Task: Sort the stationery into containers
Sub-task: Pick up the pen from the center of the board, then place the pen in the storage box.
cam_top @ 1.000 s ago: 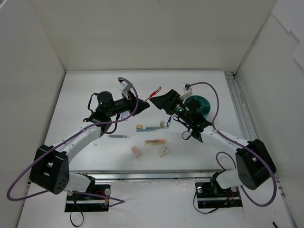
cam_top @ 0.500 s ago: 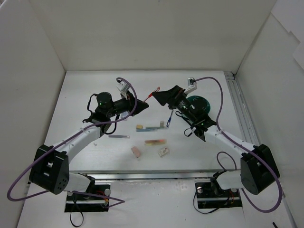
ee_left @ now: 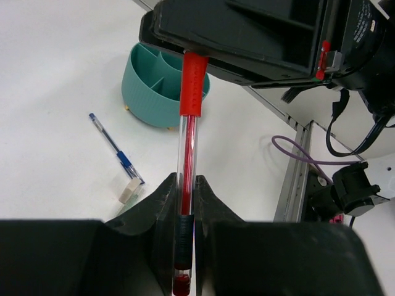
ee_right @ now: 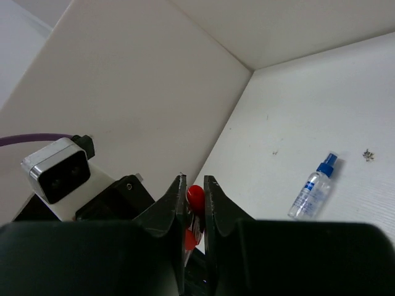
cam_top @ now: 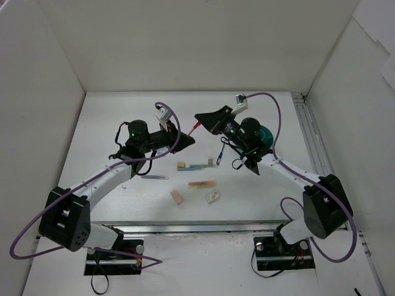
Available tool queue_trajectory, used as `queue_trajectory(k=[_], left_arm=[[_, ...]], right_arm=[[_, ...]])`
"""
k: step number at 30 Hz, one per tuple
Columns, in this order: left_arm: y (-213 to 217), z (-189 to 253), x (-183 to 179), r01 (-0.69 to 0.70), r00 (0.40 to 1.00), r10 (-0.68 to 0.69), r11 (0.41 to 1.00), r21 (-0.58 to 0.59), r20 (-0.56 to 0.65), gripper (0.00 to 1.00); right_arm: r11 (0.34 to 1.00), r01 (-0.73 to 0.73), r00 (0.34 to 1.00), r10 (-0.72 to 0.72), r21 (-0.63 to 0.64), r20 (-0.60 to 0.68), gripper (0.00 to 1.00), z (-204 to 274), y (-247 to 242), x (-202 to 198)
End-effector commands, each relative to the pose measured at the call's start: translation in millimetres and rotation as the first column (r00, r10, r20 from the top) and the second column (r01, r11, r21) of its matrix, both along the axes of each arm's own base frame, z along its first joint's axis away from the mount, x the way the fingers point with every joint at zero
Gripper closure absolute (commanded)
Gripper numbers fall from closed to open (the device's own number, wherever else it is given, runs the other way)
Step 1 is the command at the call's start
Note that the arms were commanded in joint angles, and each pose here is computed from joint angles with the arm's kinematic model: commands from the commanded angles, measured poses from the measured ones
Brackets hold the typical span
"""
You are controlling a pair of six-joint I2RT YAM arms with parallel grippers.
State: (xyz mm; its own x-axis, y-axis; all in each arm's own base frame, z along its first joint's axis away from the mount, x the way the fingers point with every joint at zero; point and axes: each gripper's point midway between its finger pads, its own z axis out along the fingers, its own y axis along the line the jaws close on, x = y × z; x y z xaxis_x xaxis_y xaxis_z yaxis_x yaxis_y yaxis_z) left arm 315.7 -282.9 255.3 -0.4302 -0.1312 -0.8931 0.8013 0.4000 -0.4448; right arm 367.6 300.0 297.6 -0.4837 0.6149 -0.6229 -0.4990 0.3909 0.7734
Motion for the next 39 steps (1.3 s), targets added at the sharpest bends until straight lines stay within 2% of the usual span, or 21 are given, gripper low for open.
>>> queue_trajectory(k=[1, 3, 4, 6, 7, 8, 12, 13, 14, 15, 16, 17, 18, 20, 21, 24, 29, 33, 35, 39], left_arm=[[-4.9, 37.3, -1.5, 0.028, 0.996, -0.024, 0.999, -0.038, 0.083, 1.0], [-5.9, 43.3, -0.8, 0.04, 0.995, -0.038, 0.999, -0.02, 0.094, 0.95], [-5.8, 40.1, -1.8, 0.045, 0.996, -0.044, 0.999, -0.005, 0.074, 0.74], [-5.2, 44.7, -4.0, 0.055, 0.994, -0.055, 0.998, 0.007, 0.09, 0.43], [-4.2, 42.3, -6.1, 0.057, 0.995, -0.058, 0.998, 0.017, 0.08, 0.13], [-3.2, 42.8, -6.8, 0.054, 0.995, -0.056, 0.998, 0.022, 0.084, 0.03], [8.3, 42.2, -9.9, -0.002, 0.995, -0.006, 0.997, 0.071, 0.102, 0.0], [12.3, 41.7, -8.8, -0.029, 0.995, 0.021, 0.996, 0.084, 0.101, 0.0], [16.2, 40.0, -6.6, -0.058, 0.994, 0.049, 0.993, 0.099, 0.098, 0.0], [25.7, 37.9, -2.9, -0.122, 0.989, 0.11, 0.984, 0.131, 0.095, 0.0], [31.7, 36.0, -0.4, -0.162, 0.985, 0.15, 0.975, 0.149, 0.091, 0.0], [38.6, 39.9, -0.3, -0.202, 0.977, 0.188, 0.967, 0.155, 0.1, 0.0], [52.5, 33.1, 8.6, -0.281, 0.959, 0.268, 0.941, 0.188, 0.091, 0.0], [66.3, 31.8, 13.4, -0.351, 0.936, 0.339, 0.914, 0.205, 0.095, 0.0], [74.8, 32.8, 17.5, -0.403, 0.915, 0.387, 0.891, 0.212, 0.111, 0.0], [87.9, 24.0, 16.2, -0.445, 0.896, 0.427, 0.856, 0.263, 0.125, 0.0], [94.5, 20.2, 16.7, -0.461, 0.887, 0.44, 0.844, 0.274, 0.138, 0.0], [94.0, 12.8, 16.8, -0.453, 0.891, 0.432, 0.844, 0.288, 0.136, 0.0], [92.6, 7.7, 17.9, -0.444, 0.896, 0.426, 0.845, 0.298, 0.128, 0.0], [86.7, 2.3, 21.0, -0.417, 0.909, 0.401, 0.855, 0.308, 0.116, 0.0]], right_arm=[[0.999, 0.033, 0.979, -0.04, 0.036, 0.201, 1.0, 60.0, -6.7, -8.3], [0.998, 0.058, 0.976, -0.063, 0.029, 0.21, 1.0, 59.1, -11.5, -9.2], [0.997, 0.075, 0.97, -0.075, 0.01, 0.232, 1.0, 59.5, -13.7, -8.5], [0.995, 0.102, 0.961, -0.096, -0.007, 0.26, 1.0, 60.9, -21.0, -11.1], [0.989, 0.142, 0.951, -0.128, -0.03, 0.282, 1.0, 60.3, -26.8, -8.7], [0.984, 0.173, 0.945, -0.156, -0.034, 0.288, 1.0, 60.1, -35.6, -9.1], [0.921, 0.381, 0.891, -0.341, -0.083, 0.3, 1.0, 58.2, -90.1, 7.7], [0.892, 0.423, 0.881, -0.363, -0.16, 0.304, 1.0, 45.2, -100.9, 11.9], [0.868, 0.463, 0.861, -0.391, -0.182, 0.323, 1.0, 50.8, -112.5, 9.2], [0.807, 0.549, 0.822, -0.474, -0.218, 0.316, 1.0, 46.4, -133.4, 16.0], [0.74, 0.58, 0.811, -0.488, -0.341, 0.322, 1.0, 28.0, -146.9, 17.2], [0.694, 0.612, 0.79, -0.516, -0.38, 0.33, 1.0, 29.4, -159.0, 16.2], [0.59, 0.648, 0.758, -0.563, -0.482, 0.33, 1.0, 12.1, -180.7, 17.5], [0.499, 0.669, 0.727, -0.593, -0.551, 0.345, 1.0, 3.5, -198.2, 16.0], [0.433, 0.69, 0.692, -0.63, -0.58, 0.352, 1.0, -2.9, -212.2, 15.1], [0.325, 0.697, 0.655, -0.652, -0.639, 0.382, 1.0, -27.5, -233.4, 14.8], [0.284, 0.698, 0.651, -0.634, -0.657, 0.418, 1.0, -45.5, -242.1, 27.4], [0.251, 0.74, 0.607, -0.651, -0.624, 0.457, 1.0, -42.8, -246.8, 39.0], [0.22, 0.737, 0.604, -0.639, -0.64, 0.477, 1.0, -46.0, -251.2, 43.4], [0.221, 0.708, 0.629, -0.628, -0.67, 0.458, 1.0, -64.7, -249.2, 50.9]])
